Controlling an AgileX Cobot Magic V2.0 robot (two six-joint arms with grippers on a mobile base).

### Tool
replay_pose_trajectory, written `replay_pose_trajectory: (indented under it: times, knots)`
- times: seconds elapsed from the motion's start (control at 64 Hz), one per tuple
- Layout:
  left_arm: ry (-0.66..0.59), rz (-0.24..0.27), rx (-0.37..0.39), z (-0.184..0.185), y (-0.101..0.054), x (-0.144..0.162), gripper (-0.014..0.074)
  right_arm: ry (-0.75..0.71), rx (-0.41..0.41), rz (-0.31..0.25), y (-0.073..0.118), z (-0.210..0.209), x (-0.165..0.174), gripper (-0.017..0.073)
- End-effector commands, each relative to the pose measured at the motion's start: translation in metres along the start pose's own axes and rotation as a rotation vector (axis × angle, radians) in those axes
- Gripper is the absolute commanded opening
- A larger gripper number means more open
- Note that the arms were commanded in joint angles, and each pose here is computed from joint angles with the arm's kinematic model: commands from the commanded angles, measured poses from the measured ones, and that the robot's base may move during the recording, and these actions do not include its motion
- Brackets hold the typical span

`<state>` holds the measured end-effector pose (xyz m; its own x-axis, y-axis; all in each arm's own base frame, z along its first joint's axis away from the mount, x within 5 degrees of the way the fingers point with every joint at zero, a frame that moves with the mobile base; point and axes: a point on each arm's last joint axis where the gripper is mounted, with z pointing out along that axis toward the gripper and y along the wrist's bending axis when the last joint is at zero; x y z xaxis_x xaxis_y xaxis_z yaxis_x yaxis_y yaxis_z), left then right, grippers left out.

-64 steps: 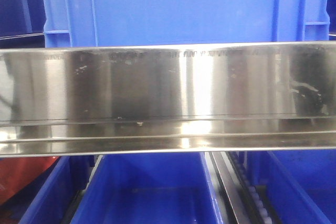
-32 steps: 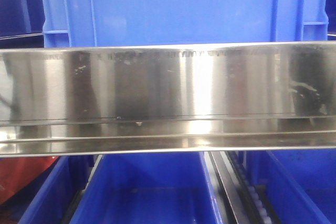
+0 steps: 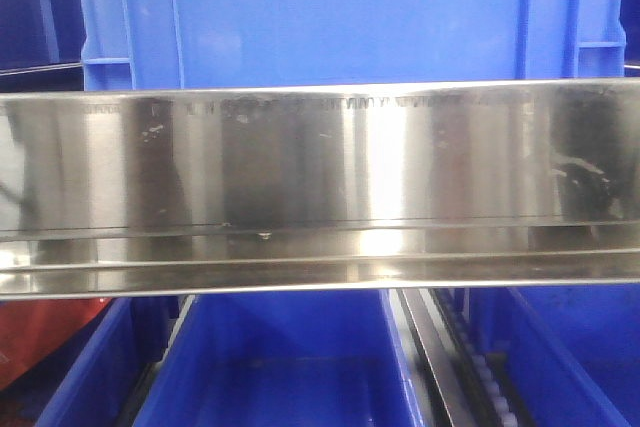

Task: Place valve from conveyor to right shelf box

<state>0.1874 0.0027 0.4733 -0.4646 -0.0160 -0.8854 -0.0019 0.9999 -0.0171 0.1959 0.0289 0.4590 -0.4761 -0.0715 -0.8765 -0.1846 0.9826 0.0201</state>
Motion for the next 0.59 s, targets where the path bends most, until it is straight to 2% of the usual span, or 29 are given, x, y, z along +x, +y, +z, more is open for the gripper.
replay_pose_trajectory:
  times: [0.0, 0.156, 0.297, 0.453, 0.578]
  knots:
    - [-0.06, -0.008, 0.009, -0.005, -0.002, -0.005, -0.0111, -0.095, 0.009, -0.009, 0.0, -0.009, -0.01, -0.0154]
    - [-0.09, -0.014, 0.016, -0.005, -0.002, -0.008, -0.0111, -0.123, 0.01, -0.009, 0.0, -0.01, -0.013, -0.0154]
    - [-0.175, -0.014, 0.068, -0.008, -0.007, -0.021, -0.0111, -0.217, 0.014, -0.013, 0.0, -0.023, -0.03, -0.0154]
    - [-0.201, 0.039, 0.175, -0.002, -0.026, -0.053, -0.0111, -0.296, -0.011, 0.0, 0.002, -0.028, -0.063, -0.0154]
    - [-0.203, 0.087, 0.287, 0.014, -0.057, -0.078, -0.0111, -0.318, -0.066, -0.008, 0.012, -0.019, -0.086, -0.0154]
